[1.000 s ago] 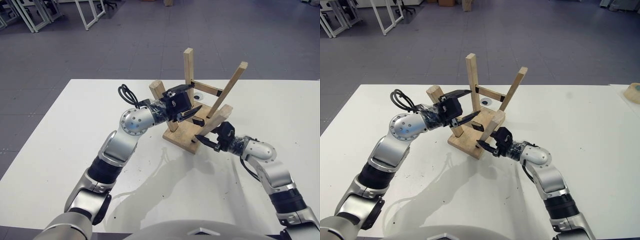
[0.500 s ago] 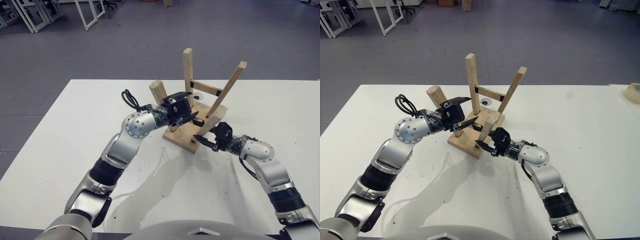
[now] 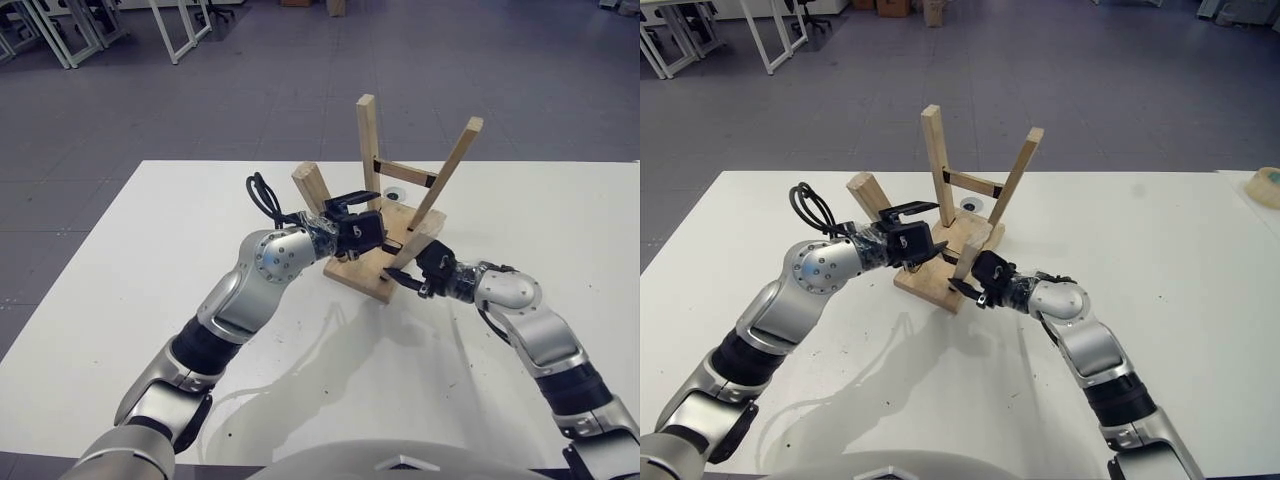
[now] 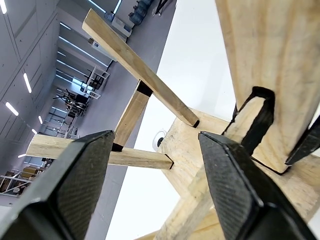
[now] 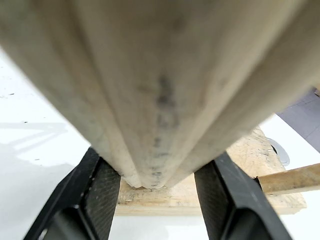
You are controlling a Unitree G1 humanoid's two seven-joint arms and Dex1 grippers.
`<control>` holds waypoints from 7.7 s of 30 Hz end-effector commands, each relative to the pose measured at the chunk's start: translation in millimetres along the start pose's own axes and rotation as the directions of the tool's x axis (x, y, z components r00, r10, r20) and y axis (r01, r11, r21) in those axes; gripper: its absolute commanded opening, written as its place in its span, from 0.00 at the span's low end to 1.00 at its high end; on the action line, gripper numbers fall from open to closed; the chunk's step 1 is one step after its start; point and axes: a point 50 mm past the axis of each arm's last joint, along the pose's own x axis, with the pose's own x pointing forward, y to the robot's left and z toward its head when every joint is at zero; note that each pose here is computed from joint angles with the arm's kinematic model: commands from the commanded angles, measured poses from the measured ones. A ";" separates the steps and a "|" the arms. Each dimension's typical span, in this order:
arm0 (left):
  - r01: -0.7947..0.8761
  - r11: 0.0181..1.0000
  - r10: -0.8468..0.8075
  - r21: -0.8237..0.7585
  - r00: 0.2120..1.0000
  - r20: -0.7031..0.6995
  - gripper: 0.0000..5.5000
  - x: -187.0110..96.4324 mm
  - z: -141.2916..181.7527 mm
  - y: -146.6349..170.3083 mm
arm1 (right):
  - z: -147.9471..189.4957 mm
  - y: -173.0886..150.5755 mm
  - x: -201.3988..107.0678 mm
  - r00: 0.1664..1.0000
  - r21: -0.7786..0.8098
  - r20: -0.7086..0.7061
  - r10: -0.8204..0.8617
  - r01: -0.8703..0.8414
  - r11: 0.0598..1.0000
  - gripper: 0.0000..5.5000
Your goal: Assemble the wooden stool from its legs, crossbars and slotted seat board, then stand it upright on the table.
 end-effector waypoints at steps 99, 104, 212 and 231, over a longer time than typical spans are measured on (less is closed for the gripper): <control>-0.116 0.638 0.525 -0.761 0.788 0.321 0.57 -61.8 63.7 108.5 | 87.6 -13.9 -23.7 0.857 0.386 0.416 -0.304 0.137 0.913 0.56; -0.084 0.470 0.301 -0.879 0.951 0.070 0.57 -37.6 2.6 34.4 | 88.3 -21.8 -41.3 0.833 0.407 0.399 -0.384 0.214 0.888 0.56; 0.471 -0.056 0.113 -0.880 0.879 0.463 0.42 -93.8 -118.5 73.6 | -22.0 -103.7 -100.5 0.979 0.796 0.200 0.031 -0.181 0.578 0.39; 0.309 -0.273 0.470 -0.911 0.869 0.153 0.62 -97.8 -153.6 100.8 | -31.0 -77.4 -97.4 0.977 0.804 0.178 0.119 -0.214 0.555 0.39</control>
